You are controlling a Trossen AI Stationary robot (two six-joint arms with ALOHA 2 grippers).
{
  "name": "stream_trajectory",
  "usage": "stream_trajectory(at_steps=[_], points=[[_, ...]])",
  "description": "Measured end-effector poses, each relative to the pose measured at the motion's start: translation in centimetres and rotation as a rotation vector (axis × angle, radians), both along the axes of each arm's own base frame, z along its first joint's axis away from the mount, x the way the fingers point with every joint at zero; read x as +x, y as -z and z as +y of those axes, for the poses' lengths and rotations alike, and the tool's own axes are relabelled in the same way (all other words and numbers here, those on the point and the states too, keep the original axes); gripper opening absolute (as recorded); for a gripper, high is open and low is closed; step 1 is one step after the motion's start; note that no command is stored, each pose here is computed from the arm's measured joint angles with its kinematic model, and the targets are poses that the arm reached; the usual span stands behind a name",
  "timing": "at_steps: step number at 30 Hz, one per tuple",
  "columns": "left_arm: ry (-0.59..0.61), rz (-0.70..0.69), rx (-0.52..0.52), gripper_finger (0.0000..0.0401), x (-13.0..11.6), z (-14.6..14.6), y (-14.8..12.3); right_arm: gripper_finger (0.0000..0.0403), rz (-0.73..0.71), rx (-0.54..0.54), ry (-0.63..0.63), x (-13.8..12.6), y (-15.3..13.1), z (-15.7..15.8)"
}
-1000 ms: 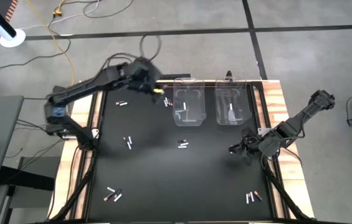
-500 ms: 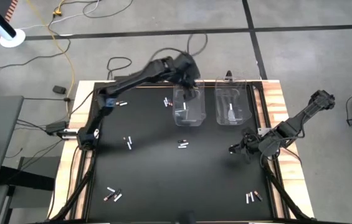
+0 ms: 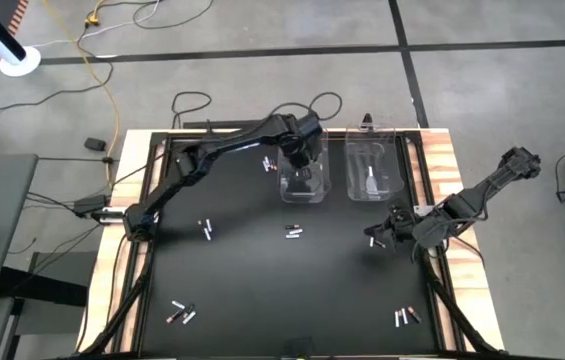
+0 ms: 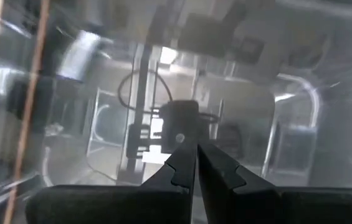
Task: Sort batteries
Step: Put the white battery into the left transparent bin
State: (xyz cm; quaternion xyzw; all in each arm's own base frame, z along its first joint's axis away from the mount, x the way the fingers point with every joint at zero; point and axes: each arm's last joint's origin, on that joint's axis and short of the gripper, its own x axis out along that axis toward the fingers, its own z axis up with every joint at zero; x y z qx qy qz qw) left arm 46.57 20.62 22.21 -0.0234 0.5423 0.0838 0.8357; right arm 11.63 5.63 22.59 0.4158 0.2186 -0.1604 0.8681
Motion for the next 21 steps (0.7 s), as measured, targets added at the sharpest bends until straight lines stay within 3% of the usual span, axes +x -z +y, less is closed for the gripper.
stream_trajectory(at_steps=[11, 21], points=[[0.0, -0.012, 0.084, 0.0015, -0.04, 0.33, -0.81, 0.0058, -0.008, 0.003, 0.078, 0.45, -0.07, -0.9], [0.0, -0.011, 0.092, 0.0015, 0.04, 0.18, -0.86, 0.0058, -0.012, 0.0, 0.083, 0.5, -0.11, -0.98]])
